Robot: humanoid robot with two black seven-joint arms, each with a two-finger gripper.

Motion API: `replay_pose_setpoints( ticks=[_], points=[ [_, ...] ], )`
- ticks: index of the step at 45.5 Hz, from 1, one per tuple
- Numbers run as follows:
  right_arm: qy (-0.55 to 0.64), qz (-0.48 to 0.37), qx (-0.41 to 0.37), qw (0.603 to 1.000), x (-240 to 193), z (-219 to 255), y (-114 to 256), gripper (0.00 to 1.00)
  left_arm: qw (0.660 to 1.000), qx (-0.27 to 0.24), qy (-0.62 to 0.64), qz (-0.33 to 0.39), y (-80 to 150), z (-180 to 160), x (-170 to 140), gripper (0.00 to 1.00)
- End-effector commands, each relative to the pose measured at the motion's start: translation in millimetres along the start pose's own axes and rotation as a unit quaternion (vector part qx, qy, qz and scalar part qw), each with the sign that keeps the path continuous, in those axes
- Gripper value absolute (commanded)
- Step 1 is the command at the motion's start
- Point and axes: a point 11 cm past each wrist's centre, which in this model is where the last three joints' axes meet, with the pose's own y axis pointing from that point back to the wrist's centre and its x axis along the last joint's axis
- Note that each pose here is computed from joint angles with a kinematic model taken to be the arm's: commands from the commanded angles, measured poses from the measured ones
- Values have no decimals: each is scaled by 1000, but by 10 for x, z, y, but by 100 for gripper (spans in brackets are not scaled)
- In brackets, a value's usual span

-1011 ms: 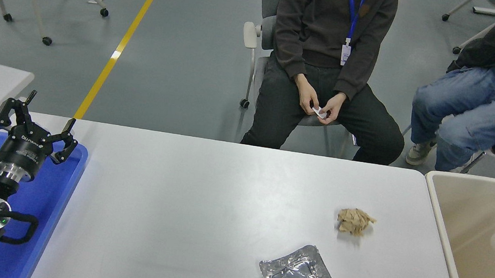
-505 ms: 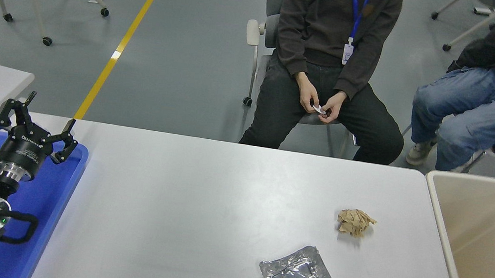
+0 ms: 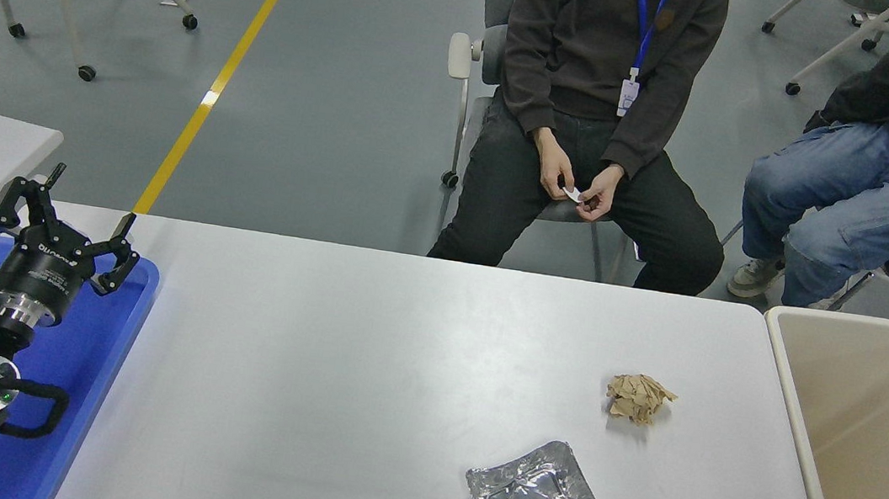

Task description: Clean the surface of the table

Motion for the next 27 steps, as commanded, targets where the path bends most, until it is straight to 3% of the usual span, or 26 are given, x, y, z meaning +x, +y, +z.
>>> replay_pose_setpoints(
  ticks=[1,17,20,23,27],
  points=[
    [5,2,-5,1000,-34,-4,-1,0,1000,0,0,0,0,1,0,100],
    [4,-1,-14,1000,-58,60,8,3,1000,0,0,0,0,1,0,100],
    [1,0,-14,1000,-55,58,8,36,1000,0,0,0,0,1,0,100],
    [-2,7,-13,1000,-19,56,8,80,1000,0,0,0,0,1,0,100],
    [-13,11,-9,1000,9,38,6,95,1000,0,0,0,0,1,0,100]
  ],
)
